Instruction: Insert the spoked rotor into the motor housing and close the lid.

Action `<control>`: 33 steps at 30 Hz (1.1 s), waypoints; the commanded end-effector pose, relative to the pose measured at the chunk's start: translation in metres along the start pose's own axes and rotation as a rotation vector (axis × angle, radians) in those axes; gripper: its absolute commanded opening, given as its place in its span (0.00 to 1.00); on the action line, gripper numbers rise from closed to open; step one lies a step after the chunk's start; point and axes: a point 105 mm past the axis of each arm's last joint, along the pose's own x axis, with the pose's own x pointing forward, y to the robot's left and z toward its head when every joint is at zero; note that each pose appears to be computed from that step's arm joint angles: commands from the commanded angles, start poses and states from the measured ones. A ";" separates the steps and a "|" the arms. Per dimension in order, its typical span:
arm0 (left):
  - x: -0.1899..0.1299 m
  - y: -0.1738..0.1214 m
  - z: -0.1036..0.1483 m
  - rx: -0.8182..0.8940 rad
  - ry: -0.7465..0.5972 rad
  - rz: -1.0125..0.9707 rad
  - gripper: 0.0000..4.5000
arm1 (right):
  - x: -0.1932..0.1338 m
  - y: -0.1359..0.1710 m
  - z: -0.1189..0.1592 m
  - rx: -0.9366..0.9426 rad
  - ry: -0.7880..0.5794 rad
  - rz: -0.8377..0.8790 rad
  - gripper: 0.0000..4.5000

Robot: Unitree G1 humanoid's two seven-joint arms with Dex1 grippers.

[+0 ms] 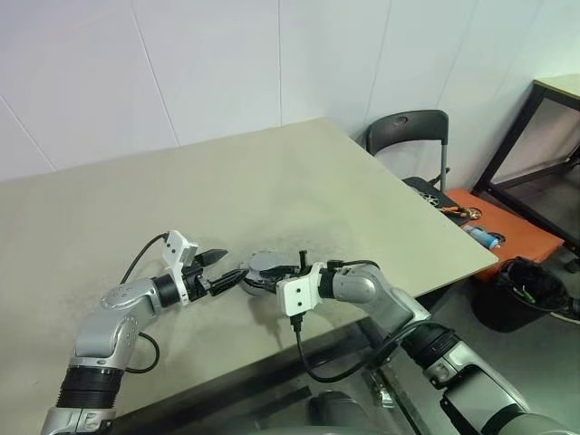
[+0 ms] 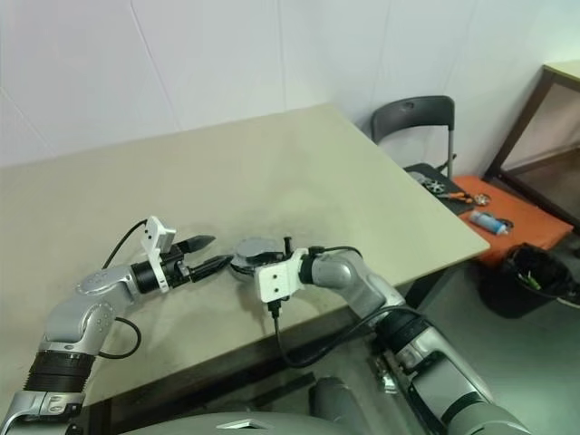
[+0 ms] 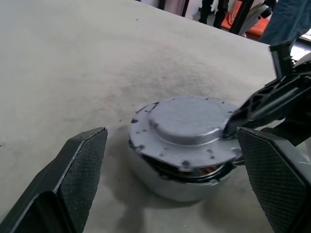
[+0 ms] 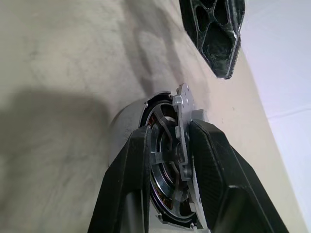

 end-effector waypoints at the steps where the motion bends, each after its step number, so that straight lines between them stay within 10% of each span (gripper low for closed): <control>1: -0.003 0.005 0.012 0.039 -0.036 0.014 1.00 | -0.001 0.008 0.004 -0.051 -0.026 0.065 0.31; 13: -0.003 0.003 0.007 0.032 -0.042 0.022 1.00 | -0.004 -0.044 0.003 0.026 -0.054 -0.135 0.31; 19: -0.005 0.003 0.005 0.031 -0.041 0.029 1.00 | -0.016 -0.037 0.010 0.437 -0.099 0.020 0.31; 33: -0.005 0.012 0.009 0.043 -0.035 0.035 1.00 | -0.020 -0.015 0.012 0.459 -0.042 0.202 0.31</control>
